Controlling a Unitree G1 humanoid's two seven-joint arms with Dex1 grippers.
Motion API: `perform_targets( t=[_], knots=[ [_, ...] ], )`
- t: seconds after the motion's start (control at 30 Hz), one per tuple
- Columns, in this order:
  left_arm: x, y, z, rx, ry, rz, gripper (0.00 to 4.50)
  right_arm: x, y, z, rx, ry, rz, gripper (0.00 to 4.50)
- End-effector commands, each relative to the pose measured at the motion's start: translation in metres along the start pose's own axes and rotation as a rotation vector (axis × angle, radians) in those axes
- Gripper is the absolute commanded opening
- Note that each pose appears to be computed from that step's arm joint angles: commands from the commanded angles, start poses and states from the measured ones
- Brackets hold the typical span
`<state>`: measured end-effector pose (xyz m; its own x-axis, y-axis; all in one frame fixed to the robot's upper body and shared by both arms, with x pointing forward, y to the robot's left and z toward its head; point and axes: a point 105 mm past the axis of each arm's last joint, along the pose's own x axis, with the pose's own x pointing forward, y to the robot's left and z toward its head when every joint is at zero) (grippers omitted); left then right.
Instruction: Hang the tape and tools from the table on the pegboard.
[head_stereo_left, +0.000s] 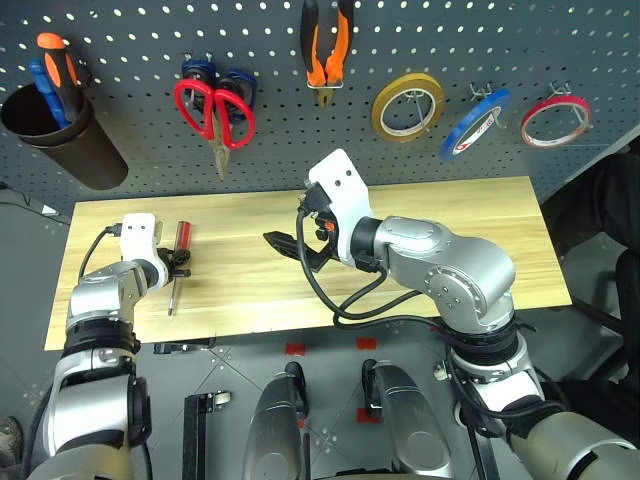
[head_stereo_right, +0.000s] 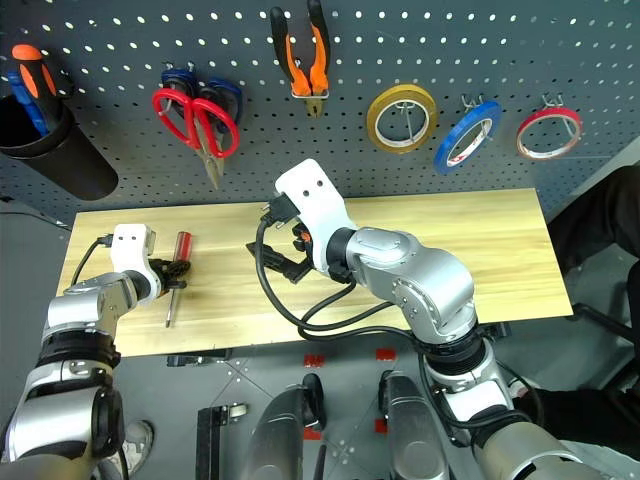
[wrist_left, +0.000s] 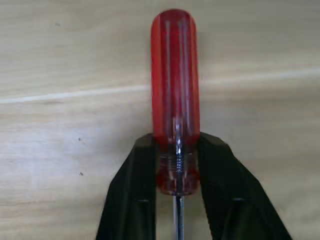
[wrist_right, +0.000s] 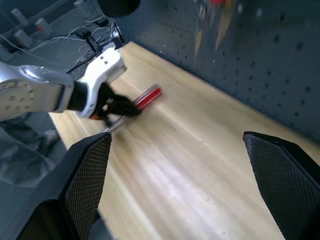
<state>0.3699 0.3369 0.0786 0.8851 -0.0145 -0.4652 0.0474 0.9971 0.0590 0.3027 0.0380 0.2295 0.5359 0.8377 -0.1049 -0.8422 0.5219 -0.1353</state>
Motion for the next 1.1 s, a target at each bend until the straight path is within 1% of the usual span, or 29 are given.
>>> perform_targets(
  t=[0.03, 0.17, 0.27, 0.3, 0.37, 0.43, 0.47, 0.53, 0.6, 0.63, 0.67, 0.83, 0.93, 1.0, 1.1],
  knots=[
    [-0.022, 0.003, 0.016, 0.137, -0.096, -0.022, 0.81, -0.013, 0.014, 0.027, -0.126, -0.203, 0.056, 4.5],
    [-0.048, -0.015, 0.026, 0.147, -0.211, -0.128, 0.81, -0.024, 0.018, 0.032, -0.144, -0.266, 0.119, 4.5],
    [-0.068, -0.037, 0.034, 0.252, -0.292, -0.216, 0.81, -0.03, 0.02, 0.037, -0.143, -0.305, 0.156, 4.5],
    [-0.072, -0.045, 0.036, 0.318, -0.311, -0.224, 0.81, -0.032, 0.021, 0.038, -0.141, -0.317, 0.165, 4.5],
    [-0.081, -0.066, 0.051, 0.362, -0.399, -0.277, 0.81, -0.033, 0.02, 0.038, -0.141, -0.328, 0.177, 4.5],
    [-0.093, -0.087, 0.075, 0.396, -0.513, -0.332, 0.81, -0.032, 0.017, 0.036, -0.147, -0.33, 0.177, 4.5],
    [-0.102, -0.095, 0.092, 0.399, -0.582, -0.353, 0.81, -0.032, 0.016, 0.036, -0.15, -0.331, 0.176, 4.5],
    [-0.115, -0.102, 0.113, 0.387, -0.663, -0.375, 0.81, -0.032, 0.014, 0.037, -0.152, -0.335, 0.174, 4.5],
    [-0.129, -0.098, 0.138, 0.317, -0.748, -0.384, 0.81, -0.032, 0.012, 0.038, -0.155, -0.338, 0.17, 4.5],
    [-0.146, -0.086, 0.164, 0.279, -0.827, -0.378, 0.81, -0.032, 0.01, 0.04, -0.154, -0.346, 0.162, 4.5],
    [-0.159, -0.077, 0.18, 0.253, -0.883, -0.377, 0.81, -0.032, 0.009, 0.041, -0.153, -0.351, 0.157, 4.5],
    [-0.199, -0.042, 0.237, 0.175, -1.078, -0.319, 0.81, -0.03, 0.007, 0.048, -0.171, -0.373, 0.151, 4.5],
    [-0.215, -0.035, 0.256, 0.124, -1.162, -0.325, 0.81, -0.029, 0.003, 0.053, -0.177, -0.39, 0.134, 4.5],
    [-0.218, -0.036, 0.26, 0.143, -1.17, -0.319, 0.81, -0.029, 0.0, 0.055, -0.174, -0.398, 0.124, 4.5],
    [-0.216, -0.028, 0.261, 0.172, -1.179, -0.238, 0.81, -0.029, -0.002, 0.055, -0.169, -0.398, 0.116, 4.5]
  ],
)
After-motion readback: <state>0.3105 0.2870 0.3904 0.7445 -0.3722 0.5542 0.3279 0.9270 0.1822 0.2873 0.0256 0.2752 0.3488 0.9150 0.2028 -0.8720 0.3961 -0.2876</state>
